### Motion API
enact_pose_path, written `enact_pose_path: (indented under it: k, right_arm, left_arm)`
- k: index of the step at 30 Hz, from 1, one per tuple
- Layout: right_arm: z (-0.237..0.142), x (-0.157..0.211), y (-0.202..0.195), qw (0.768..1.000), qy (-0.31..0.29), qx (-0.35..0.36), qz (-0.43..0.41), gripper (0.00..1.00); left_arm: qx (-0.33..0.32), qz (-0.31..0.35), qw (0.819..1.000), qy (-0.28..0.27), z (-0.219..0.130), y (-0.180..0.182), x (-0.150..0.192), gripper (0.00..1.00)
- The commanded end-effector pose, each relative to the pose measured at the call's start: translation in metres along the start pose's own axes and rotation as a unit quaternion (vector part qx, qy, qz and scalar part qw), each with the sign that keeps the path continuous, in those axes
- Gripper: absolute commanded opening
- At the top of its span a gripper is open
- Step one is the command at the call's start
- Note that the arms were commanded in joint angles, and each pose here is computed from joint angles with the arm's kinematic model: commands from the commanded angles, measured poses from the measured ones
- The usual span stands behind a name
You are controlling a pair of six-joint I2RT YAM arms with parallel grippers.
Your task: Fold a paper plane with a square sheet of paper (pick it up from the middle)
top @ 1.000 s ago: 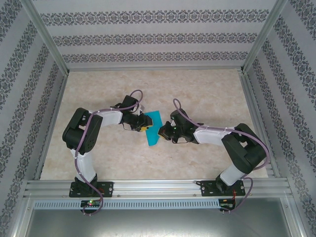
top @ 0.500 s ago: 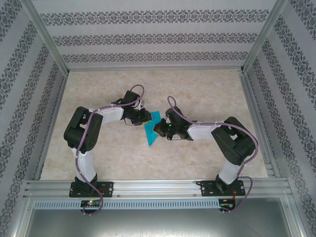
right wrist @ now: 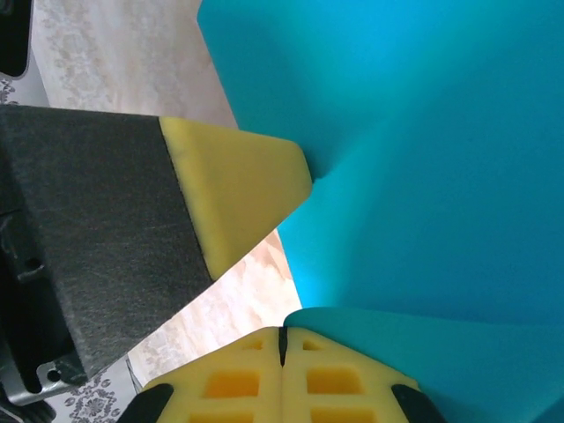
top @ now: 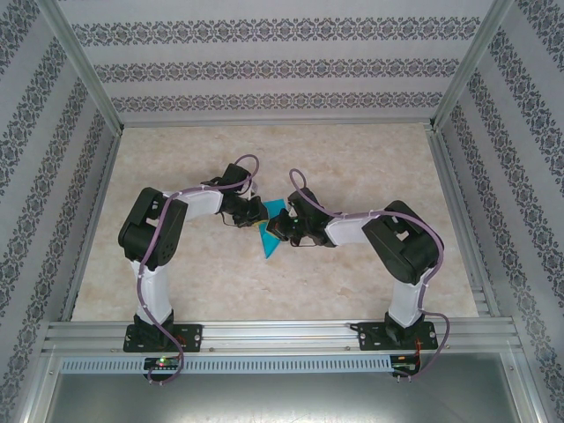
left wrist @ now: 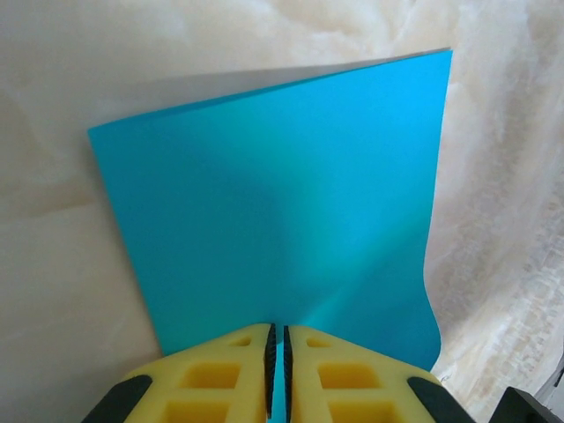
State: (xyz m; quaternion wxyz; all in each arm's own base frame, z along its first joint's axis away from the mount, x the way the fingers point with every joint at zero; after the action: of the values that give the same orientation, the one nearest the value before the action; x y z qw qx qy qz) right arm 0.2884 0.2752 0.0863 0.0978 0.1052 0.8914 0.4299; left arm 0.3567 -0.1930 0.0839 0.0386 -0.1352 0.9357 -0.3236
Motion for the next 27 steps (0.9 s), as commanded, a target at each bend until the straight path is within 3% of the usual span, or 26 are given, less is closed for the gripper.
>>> enact_pose_path:
  k: [1, 27]
  right_arm:
    - [0.005, -0.001, 0.007, 1.000, 0.001, -0.013, -0.016, 0.00]
    - [0.009, 0.001, -0.008, 1.000, 0.011, 0.024, -0.007, 0.00]
  left_arm:
    - [-0.035, -0.006, 0.999, 0.016, 0.006, 0.012, 0.003, 0.15]
    - [-0.035, -0.007, 0.999, 0.022, 0.008, 0.013, 0.004, 0.15]
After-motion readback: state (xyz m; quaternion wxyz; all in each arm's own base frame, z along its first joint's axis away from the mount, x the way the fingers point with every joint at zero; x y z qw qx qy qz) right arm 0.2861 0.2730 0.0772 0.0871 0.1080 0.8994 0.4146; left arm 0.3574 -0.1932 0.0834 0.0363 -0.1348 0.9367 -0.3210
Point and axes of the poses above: each hand's point on the last joint's axis, 136 mm out from that joint toward the fingers, its own z axis out along the fingers, its own y axis along the line the jaws close on, x = y × z, the point moved 8 cm from there along -z, back along the fingers, and after that the axes turned 6 degrees about -z, right-handed, at the moved point
